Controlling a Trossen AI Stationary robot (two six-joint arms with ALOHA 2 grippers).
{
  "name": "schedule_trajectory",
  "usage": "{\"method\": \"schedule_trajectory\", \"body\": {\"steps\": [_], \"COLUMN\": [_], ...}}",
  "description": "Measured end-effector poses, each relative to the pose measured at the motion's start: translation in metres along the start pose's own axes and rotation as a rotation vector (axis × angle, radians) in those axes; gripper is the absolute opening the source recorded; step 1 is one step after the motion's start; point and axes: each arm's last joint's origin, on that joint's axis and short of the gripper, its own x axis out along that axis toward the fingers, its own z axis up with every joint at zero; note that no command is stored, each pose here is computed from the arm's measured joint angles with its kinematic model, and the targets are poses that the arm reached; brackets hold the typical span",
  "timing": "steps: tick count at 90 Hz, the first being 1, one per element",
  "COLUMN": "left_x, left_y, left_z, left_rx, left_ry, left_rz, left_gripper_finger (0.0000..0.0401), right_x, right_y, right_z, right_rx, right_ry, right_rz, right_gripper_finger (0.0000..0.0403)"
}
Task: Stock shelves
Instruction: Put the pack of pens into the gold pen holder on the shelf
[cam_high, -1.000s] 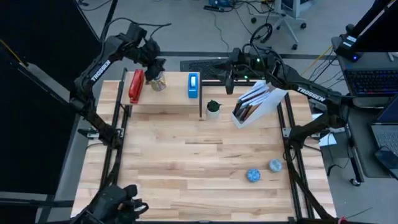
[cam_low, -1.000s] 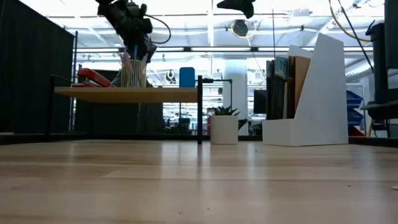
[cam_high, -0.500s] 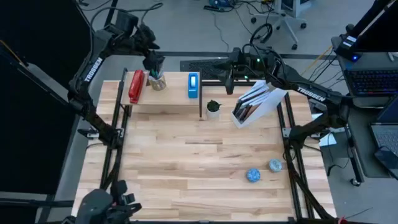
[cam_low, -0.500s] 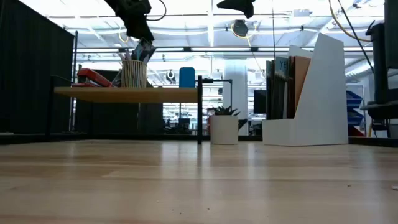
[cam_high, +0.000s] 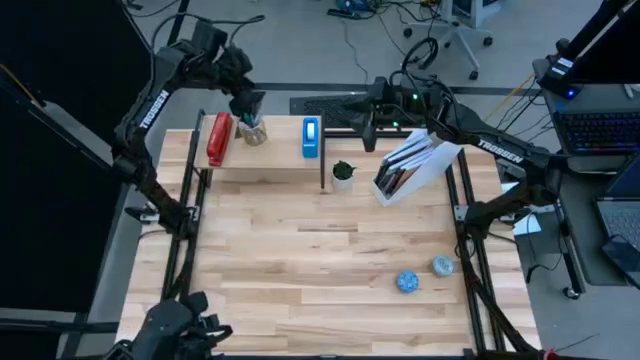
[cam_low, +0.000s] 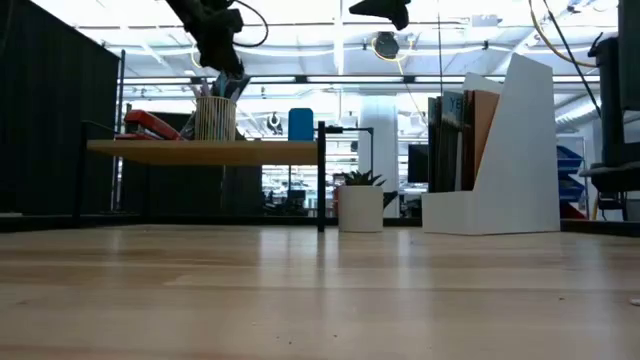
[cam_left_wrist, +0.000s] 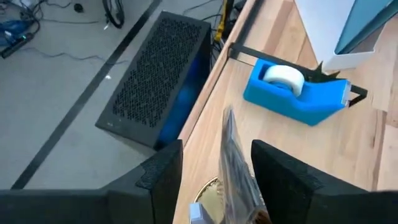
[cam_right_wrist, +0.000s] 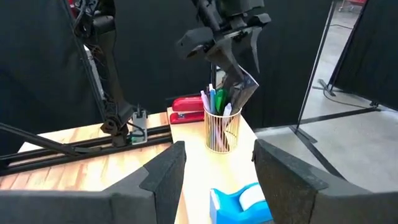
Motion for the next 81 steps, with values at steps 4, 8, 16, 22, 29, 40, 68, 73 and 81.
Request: {"method": "schedule_trajectory", "body": {"steps": [4,8,16,22,29,40,68,73,81], "left_x": [0.000,0.000,0.000,0.000,0.000,0.000,-0.022,-0.026,-0.029], "left_y": [0.000,0.000,0.000,0.000,0.000,0.000,-0.008,-0.010,-0.011], "left_z": [0.000,0.000,0.000,0.000,0.000,0.000,0.007,0.008,0.008], "left_rx": [0.000,-0.001,-0.002,-0.002,-0.002,0.000,0.026,0.035,0.038], "left_ry": [0.001,0.002,0.004,0.004,0.003,-0.001,-0.113,-0.131,-0.138], "left_rz": [-0.001,-0.002,-0.002,-0.002,-0.002,0.001,0.044,0.052,0.055], "left_gripper_finger": [0.0154,0.0133,0.0077,0.0028,0.0009,0.0002,0.0000,0.0000,0.0000], "right_x": [0.000,0.000,0.000,0.000,0.000,0.000,0.000,0.000,0.000], "right_y": [0.000,0.000,0.000,0.000,0.000,0.000,0.000,0.000,0.000], "right_z": [-0.001,-0.002,-0.002,-0.003,-0.004,-0.004,-0.004,-0.004,-0.004], "right_rx": [0.002,0.004,0.004,0.000,0.001,-0.002,-0.009,-0.010,-0.015], "right_ry": [0.007,0.015,0.023,0.030,0.039,0.040,0.040,0.039,0.039], "right_rz": [0.000,0.000,0.000,0.000,0.000,0.000,0.001,0.001,0.001], "right_gripper_finger": [0.0176,0.0176,0.0176,0.0176,0.0176,0.0176,0.0176,0.0176,0.0176]}}
